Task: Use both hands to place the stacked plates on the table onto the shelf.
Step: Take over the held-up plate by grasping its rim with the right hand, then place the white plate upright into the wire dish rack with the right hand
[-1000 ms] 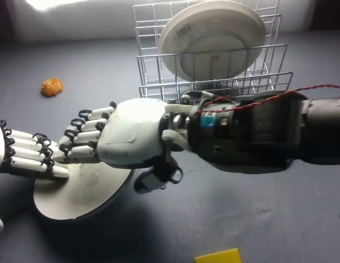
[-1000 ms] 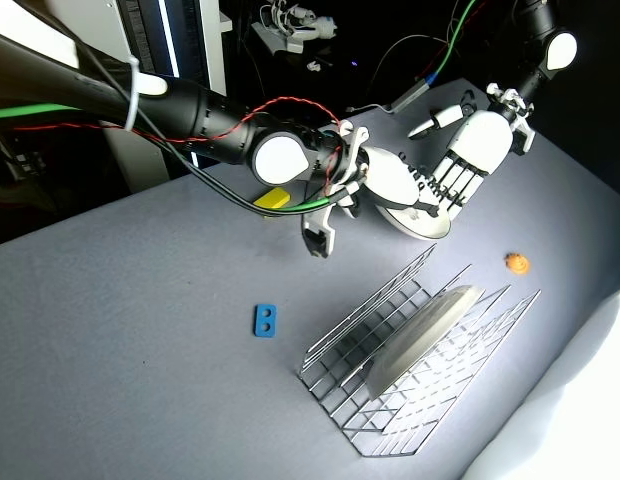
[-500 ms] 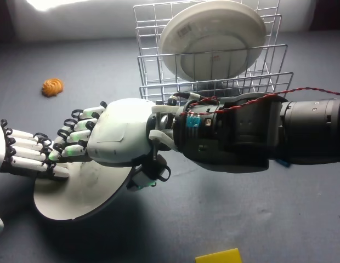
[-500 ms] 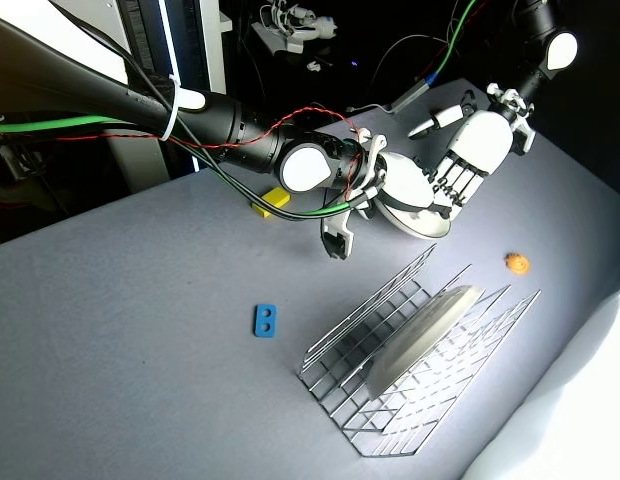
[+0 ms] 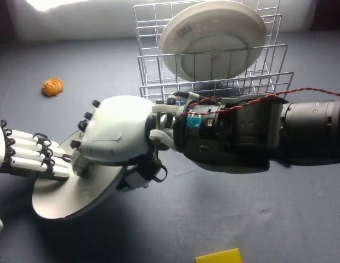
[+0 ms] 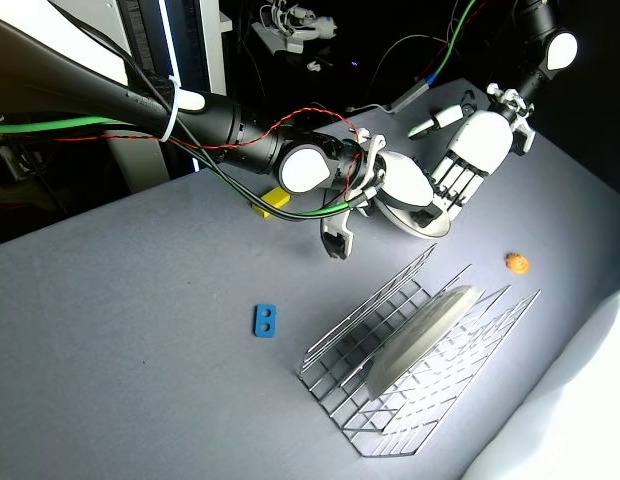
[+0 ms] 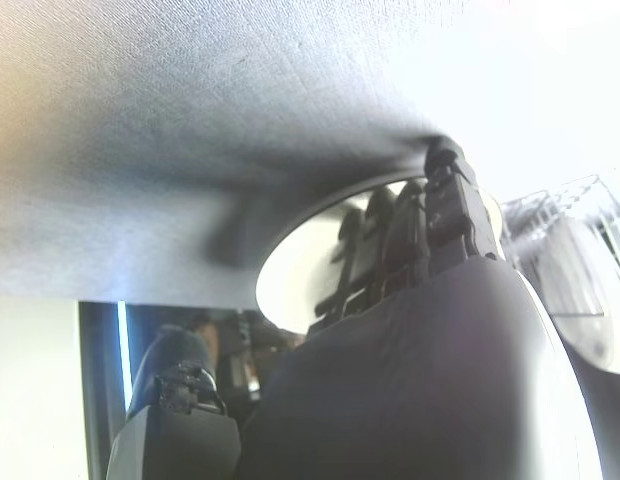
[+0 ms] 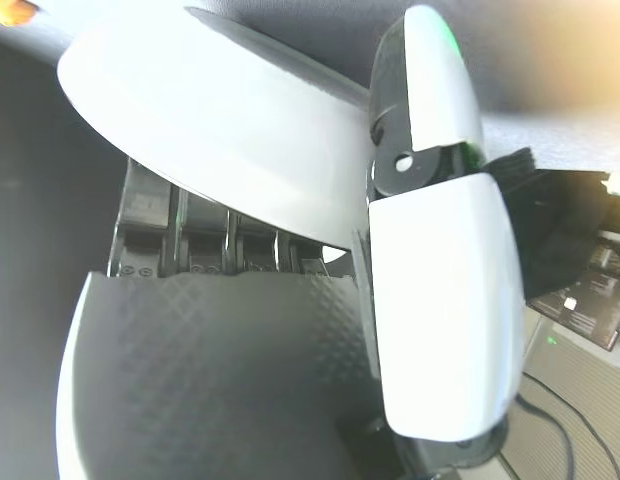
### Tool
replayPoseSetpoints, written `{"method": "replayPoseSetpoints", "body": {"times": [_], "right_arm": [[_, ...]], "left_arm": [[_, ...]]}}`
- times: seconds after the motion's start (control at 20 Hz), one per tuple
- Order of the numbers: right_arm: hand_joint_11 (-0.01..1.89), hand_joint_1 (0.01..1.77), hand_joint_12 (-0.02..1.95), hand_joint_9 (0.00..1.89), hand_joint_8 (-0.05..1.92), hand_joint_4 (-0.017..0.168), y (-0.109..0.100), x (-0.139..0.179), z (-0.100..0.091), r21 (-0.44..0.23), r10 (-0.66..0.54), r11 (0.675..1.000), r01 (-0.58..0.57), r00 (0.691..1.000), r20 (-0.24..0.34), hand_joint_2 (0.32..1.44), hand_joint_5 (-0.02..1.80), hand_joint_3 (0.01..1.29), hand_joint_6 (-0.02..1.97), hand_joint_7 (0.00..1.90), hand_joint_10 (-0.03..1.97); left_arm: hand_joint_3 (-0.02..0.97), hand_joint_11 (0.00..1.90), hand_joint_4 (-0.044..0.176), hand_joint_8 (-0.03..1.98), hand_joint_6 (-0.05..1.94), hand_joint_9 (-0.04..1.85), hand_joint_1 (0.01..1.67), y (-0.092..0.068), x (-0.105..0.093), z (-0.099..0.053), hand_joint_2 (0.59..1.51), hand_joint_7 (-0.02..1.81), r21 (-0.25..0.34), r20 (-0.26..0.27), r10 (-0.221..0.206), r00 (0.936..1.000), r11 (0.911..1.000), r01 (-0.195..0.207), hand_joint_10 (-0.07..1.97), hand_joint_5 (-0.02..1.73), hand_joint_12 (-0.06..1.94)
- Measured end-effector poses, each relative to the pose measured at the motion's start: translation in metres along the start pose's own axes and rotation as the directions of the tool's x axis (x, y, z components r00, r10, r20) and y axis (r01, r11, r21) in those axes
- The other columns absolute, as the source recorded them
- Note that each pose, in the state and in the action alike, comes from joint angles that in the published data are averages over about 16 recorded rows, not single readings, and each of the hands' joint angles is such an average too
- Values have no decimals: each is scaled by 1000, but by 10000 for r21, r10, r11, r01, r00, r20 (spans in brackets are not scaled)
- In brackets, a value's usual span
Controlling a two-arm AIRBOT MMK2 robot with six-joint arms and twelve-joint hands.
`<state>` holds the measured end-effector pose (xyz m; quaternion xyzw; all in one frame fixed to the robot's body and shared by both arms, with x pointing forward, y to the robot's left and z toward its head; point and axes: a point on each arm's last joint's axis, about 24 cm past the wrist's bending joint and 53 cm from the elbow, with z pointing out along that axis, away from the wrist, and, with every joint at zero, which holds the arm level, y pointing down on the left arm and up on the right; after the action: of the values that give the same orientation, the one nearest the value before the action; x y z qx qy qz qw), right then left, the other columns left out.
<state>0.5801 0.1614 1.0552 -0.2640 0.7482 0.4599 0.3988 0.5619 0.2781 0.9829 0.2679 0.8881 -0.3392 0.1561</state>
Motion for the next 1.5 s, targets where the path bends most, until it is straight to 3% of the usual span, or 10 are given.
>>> {"method": "replayPoseSetpoints", "body": {"times": [0.35,0.75,1.0,1.3,1.5], "right_arm": [[885,1170,1013,1067,309,-8,5,-5,0,-214,58,9998,-53,9997,239,942,808,11,459,928,80],[971,1174,988,1122,401,-8,4,-9,-1,-177,283,9995,-277,9991,323,914,849,11,517,983,271],[973,1183,972,1141,427,-7,3,-13,-2,-129,418,9991,-413,9985,350,910,859,11,517,1002,340],[982,1209,965,1130,464,-6,6,-19,-8,-51,592,9982,-590,9978,312,909,864,11,554,1018,568],[997,1233,946,1163,464,-6,12,-28,-16,-10,687,9976,-687,9972,290,910,875,11,633,1049,542]], "left_arm": [[12,25,-6,-14,-20,-27,13,-3,-9,0,1098,3,44,21,154,9999,9999,-154,-59,-8,-20],[12,22,-6,-10,-4,-5,14,-14,-44,-2,1098,10,201,552,597,9967,9979,-609,-57,2,5],[13,20,-4,-8,6,11,17,-22,-73,-9,1099,14,226,1154,878,9894,9956,-909,-56,11,19],[13,19,-3,-8,9,17,21,-27,-101,-22,1099,18,168,1857,1077,9767,9935,-1127,-55,19,20],[13,19,-3,-8,8,16,23,-27,-111,-32,1096,18,61,2126,1147,9704,9929,-1187,-55,21,20]]}}
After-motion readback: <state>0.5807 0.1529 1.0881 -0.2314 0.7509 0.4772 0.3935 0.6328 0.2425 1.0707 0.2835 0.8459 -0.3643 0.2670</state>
